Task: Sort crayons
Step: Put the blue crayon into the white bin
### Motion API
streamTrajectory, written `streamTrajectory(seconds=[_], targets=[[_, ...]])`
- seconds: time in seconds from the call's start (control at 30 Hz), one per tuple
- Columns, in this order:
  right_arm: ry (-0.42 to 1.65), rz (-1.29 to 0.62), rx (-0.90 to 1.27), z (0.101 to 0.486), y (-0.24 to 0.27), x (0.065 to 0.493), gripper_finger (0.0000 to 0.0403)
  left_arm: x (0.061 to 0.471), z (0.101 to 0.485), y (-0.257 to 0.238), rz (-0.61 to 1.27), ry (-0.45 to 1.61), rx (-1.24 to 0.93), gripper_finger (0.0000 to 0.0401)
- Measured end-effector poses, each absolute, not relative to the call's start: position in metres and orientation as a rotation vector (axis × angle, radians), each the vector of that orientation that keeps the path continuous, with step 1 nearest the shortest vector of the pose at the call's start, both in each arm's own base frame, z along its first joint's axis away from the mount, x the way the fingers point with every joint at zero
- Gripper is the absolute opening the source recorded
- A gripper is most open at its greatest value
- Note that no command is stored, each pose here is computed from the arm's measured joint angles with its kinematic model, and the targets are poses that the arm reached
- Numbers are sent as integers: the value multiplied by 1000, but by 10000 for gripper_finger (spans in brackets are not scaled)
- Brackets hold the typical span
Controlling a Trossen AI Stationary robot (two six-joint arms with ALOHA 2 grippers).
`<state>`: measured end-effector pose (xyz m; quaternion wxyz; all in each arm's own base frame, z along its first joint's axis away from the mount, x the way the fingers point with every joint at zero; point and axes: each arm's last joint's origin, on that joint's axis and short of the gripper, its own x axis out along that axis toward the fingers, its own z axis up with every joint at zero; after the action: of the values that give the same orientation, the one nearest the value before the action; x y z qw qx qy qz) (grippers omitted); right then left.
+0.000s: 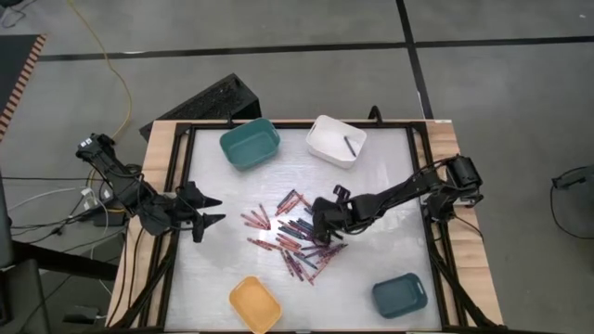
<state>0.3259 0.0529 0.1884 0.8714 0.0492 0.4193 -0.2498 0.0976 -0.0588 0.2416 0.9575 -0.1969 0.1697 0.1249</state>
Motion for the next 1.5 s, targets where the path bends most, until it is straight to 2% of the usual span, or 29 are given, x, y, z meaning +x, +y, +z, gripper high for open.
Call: streamTrajectory(seconds=[0.23, 0.47, 0.67, 0.83, 1.23, 1.5], targets=[[754, -692, 79, 217, 23, 321, 1, 98, 241, -59, 260, 346, -392, 228], [712, -856, 108, 239, -33, 309, 1, 101, 239, -61, 287, 345, -371, 228], [714, -1010, 166, 238, -83, 300, 1, 102, 238, -61, 291, 349, -365, 228], [701, -1064, 258, 232, -111, 297, 1, 102, 238, -61, 288, 350, -367, 228], [673, -1159, 373, 225, -135, 290, 13, 101, 238, -61, 291, 349, -365, 228], [674, -1159, 380, 225, -137, 289, 37, 101, 238, -61, 291, 348, -365, 228]])
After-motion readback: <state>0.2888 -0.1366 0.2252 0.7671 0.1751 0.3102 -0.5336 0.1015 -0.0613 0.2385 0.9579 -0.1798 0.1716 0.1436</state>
